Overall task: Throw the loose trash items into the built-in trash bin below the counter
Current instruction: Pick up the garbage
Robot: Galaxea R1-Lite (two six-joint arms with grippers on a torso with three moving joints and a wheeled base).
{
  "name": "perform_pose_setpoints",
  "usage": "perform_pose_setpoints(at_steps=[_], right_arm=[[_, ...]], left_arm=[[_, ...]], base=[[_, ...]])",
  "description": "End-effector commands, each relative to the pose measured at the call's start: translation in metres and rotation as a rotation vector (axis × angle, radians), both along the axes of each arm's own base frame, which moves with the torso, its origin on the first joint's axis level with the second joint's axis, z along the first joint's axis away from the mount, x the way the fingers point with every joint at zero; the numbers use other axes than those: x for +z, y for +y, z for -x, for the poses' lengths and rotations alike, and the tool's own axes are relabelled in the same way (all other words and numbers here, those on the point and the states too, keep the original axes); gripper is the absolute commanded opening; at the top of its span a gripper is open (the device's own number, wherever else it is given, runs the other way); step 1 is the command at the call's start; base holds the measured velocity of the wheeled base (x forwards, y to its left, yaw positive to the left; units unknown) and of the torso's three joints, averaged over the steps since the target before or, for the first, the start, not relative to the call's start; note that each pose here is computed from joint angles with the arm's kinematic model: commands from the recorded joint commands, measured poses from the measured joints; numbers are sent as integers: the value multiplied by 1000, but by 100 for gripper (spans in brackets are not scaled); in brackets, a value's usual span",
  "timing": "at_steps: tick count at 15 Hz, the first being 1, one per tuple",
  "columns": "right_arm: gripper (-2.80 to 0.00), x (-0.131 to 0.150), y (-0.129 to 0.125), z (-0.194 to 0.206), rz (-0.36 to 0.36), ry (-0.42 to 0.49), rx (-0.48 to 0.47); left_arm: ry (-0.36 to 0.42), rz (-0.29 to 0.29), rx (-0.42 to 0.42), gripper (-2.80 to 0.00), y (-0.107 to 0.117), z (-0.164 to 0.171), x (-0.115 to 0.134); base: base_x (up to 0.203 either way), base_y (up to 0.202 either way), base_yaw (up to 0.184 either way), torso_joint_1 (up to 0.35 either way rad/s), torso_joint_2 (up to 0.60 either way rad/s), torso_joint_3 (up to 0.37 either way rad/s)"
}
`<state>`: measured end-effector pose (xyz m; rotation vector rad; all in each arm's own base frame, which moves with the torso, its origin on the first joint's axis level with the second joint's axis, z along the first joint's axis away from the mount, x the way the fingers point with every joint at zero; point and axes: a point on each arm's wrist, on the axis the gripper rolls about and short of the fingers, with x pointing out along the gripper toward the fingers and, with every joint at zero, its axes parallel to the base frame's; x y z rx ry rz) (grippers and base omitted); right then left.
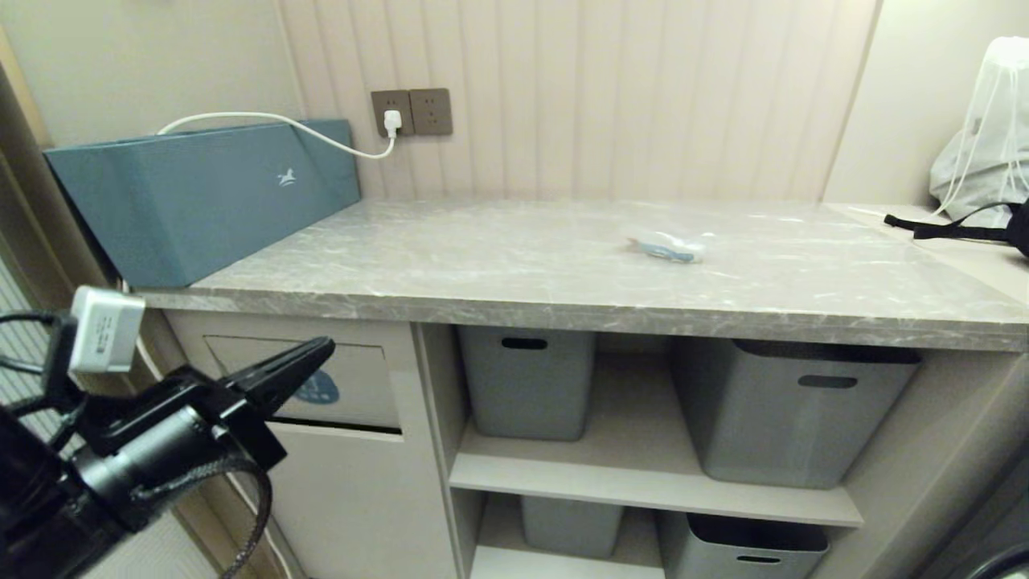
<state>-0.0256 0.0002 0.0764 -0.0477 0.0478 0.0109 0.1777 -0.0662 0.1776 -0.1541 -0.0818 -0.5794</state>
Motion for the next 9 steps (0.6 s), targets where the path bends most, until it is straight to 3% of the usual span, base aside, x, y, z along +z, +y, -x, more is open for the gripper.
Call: perform_pose_setpoints(at_steps=[1,5,7,9], right_arm=[[-280,0,0,0,2,1,1],[-280,0,0,0,1,0,1],[-280,0,0,0,1,1,1],[-280,0,0,0,0,1,-1]], left_arm=[[-60,6,-39,-280,-6,-7,18],[2,-26,-161,-280,-37,-36,47],[75,-60,-203,-280,-56,-58,40],[97,-107,-232,-280,-79,-82,27]], base=[[0,0,0,198,-461,-286],[0,0,0,209,-478,-285],[0,0,0,214,-497,-280],[0,0,0,227,-499,-283]])
